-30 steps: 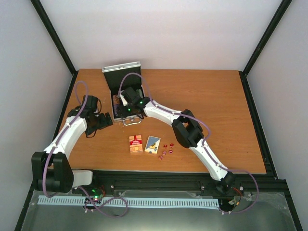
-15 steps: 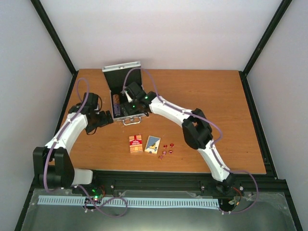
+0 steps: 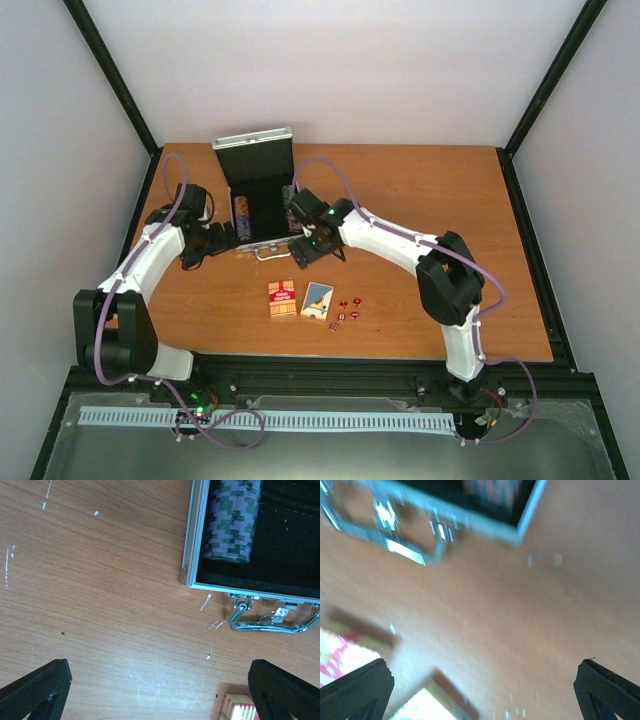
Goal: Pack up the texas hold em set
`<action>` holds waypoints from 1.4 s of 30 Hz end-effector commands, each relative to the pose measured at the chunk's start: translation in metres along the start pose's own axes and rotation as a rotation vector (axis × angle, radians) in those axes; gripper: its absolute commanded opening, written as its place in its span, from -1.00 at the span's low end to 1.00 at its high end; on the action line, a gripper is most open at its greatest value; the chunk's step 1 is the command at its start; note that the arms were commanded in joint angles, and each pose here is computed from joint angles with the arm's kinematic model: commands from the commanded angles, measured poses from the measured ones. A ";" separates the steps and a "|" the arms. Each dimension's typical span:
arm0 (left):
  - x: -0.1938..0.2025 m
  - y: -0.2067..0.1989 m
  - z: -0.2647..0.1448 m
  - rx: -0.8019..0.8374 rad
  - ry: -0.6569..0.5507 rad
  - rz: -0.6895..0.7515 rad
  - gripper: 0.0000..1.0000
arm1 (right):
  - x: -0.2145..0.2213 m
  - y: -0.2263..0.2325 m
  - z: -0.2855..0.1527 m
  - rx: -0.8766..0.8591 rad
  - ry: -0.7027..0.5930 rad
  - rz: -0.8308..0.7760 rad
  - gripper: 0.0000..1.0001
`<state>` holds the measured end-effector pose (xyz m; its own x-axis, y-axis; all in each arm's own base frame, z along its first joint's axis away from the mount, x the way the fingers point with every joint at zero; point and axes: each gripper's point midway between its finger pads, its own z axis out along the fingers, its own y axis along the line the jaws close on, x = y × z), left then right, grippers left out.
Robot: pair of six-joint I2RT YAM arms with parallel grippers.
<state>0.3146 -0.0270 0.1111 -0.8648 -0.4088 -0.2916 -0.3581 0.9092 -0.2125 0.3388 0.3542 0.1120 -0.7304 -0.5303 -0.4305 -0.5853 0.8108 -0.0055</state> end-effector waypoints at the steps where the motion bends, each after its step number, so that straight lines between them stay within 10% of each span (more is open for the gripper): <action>1: 0.000 -0.006 -0.010 0.025 0.014 0.005 0.99 | 0.045 0.006 -0.017 -0.009 0.079 0.047 1.00; 10: 0.001 -0.013 -0.062 0.061 -0.006 0.014 0.98 | 0.072 0.051 -0.020 -0.047 0.098 0.125 1.00; 17: 0.070 -0.036 -0.057 0.202 0.085 0.072 0.85 | 0.036 -0.026 -0.054 0.214 -0.030 0.295 1.00; 42: 0.140 -0.129 0.035 0.013 0.254 0.271 1.00 | 0.046 -0.141 -0.043 0.014 0.067 0.437 1.00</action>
<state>0.2402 -0.1903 0.0597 -0.9909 -0.1151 -0.0699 -0.1012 0.9789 -0.1776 0.3825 0.2017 0.1369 -0.9267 -0.1287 -0.3530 -0.1737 0.9798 0.0989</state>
